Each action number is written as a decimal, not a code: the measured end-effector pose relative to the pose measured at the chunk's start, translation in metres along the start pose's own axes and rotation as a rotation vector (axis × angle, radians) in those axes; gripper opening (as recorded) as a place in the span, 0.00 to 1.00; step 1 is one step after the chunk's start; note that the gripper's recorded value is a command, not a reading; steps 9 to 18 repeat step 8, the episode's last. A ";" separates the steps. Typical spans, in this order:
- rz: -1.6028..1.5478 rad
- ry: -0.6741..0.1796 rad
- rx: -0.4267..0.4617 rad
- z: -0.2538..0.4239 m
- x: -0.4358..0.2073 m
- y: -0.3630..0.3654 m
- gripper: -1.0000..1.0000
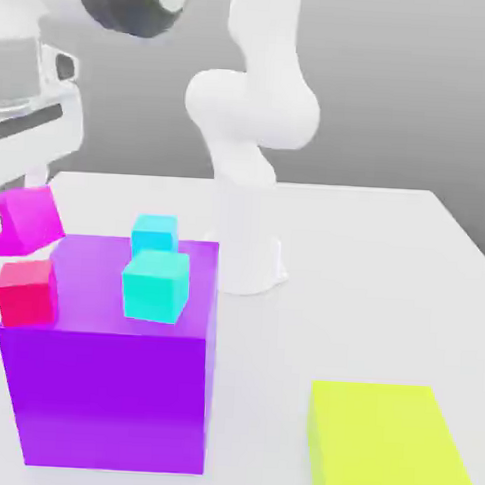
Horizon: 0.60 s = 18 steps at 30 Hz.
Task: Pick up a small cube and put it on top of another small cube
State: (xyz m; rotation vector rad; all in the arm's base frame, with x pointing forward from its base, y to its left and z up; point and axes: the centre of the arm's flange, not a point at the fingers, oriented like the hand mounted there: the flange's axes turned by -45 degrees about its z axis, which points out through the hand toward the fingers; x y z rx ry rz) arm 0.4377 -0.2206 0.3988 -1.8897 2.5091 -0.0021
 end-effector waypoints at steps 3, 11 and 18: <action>0.000 0.000 0.000 0.000 0.000 0.000 1.00; 0.002 0.000 -0.001 -0.024 0.001 0.000 1.00; 0.002 0.000 -0.001 -0.024 0.001 0.000 1.00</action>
